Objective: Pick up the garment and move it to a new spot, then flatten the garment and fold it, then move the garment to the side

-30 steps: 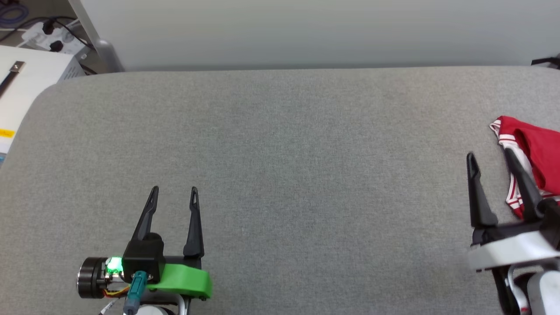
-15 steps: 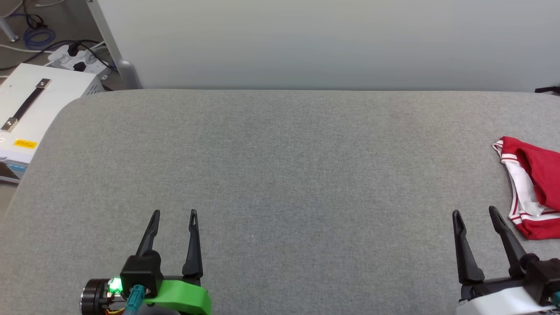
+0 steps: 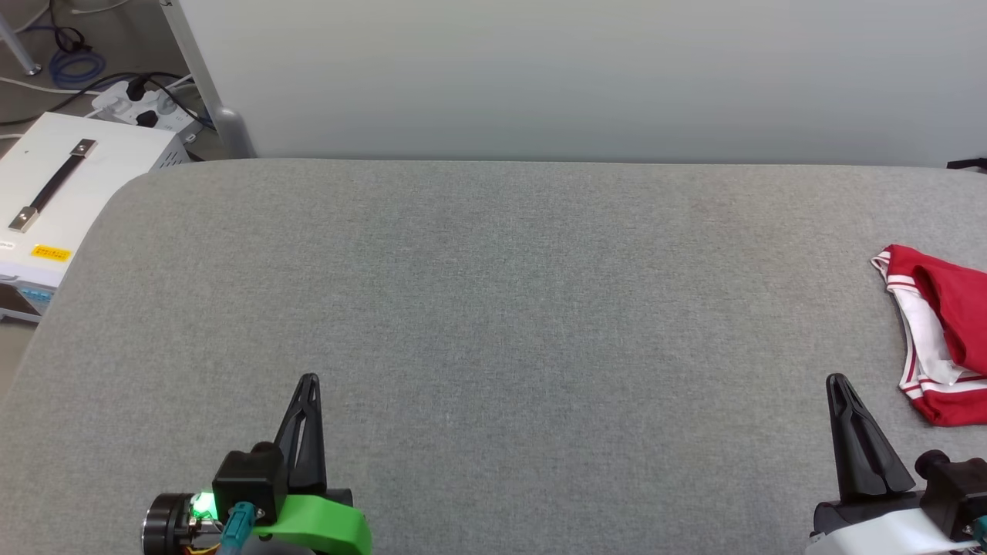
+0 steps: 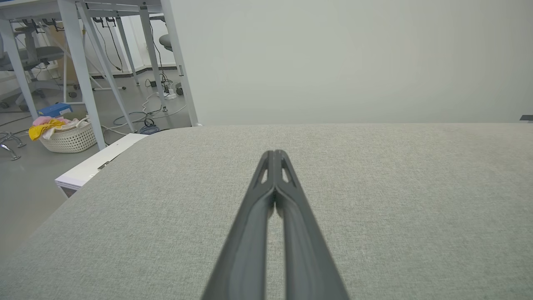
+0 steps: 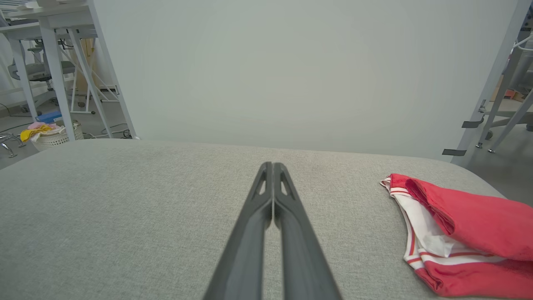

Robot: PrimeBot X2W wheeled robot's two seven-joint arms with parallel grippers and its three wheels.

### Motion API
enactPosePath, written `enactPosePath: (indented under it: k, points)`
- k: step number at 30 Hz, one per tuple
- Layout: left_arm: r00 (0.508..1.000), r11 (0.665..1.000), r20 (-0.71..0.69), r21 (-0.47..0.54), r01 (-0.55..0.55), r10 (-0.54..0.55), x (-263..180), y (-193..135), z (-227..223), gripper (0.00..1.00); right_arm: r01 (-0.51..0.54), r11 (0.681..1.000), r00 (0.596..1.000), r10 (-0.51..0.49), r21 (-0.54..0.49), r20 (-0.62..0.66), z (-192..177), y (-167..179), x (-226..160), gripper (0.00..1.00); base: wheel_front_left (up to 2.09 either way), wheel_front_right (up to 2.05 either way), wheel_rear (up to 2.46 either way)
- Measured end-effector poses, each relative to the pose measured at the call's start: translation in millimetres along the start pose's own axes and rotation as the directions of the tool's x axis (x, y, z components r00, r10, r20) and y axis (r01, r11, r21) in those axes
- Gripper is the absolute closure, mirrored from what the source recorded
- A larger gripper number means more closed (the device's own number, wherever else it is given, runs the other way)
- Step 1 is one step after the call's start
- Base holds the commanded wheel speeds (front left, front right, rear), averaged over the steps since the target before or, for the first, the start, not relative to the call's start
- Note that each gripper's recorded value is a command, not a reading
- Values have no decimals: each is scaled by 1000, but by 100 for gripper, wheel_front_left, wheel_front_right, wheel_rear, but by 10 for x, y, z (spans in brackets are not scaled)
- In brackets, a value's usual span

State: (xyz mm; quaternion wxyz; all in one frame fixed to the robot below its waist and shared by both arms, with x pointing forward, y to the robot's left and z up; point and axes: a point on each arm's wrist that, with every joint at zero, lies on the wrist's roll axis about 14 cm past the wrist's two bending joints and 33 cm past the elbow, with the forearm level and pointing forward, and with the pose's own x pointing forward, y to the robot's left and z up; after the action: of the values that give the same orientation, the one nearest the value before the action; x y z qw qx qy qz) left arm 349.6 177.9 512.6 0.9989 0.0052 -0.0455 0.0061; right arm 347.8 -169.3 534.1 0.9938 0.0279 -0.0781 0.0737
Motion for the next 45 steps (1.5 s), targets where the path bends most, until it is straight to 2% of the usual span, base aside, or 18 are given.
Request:
enactPosePath:
  k: [45]
  points:
    - [999, 1000, -53, 13, 4, -3, 51, 14, -14, 100, 5, 999, 997, -7, -33, -75, -86, 13, 49, 100, 0, 0, 0]
